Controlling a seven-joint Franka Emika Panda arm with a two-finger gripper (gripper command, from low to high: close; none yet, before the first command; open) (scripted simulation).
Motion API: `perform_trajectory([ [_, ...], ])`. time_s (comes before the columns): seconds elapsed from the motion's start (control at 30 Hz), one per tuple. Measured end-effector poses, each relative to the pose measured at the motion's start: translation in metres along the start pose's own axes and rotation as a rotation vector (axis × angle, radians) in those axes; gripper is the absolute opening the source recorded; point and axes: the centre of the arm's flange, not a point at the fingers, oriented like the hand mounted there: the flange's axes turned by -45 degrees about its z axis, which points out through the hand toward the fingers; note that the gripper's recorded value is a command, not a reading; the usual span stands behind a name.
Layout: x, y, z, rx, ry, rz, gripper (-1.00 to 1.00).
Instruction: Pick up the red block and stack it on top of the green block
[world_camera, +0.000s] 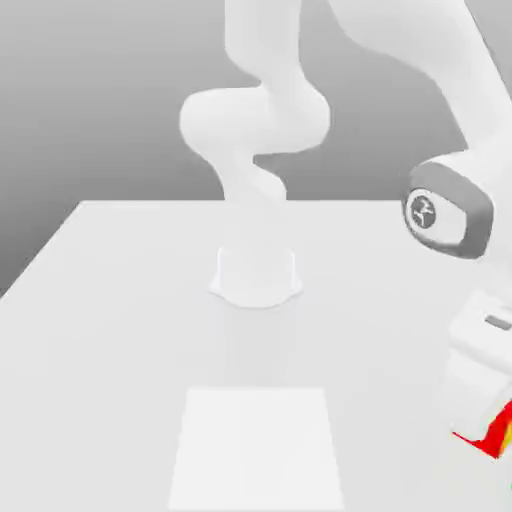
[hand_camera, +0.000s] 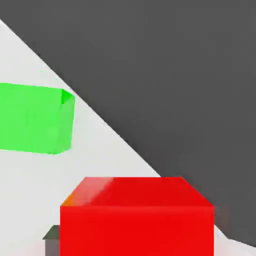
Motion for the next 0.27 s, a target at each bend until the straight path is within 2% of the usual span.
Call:
perform_trajectory([
  [0.13, 0.017, -0.015, 0.05, 0.001, 0.001, -0.073, -1.0],
  [0.17, 0.017, -0.016, 0.058, 0.0, 0.001, -0.075, 1.0],
  [0.27, 0.017, -0.016, 0.058, 0.0, 0.001, -0.075, 1.0],
])
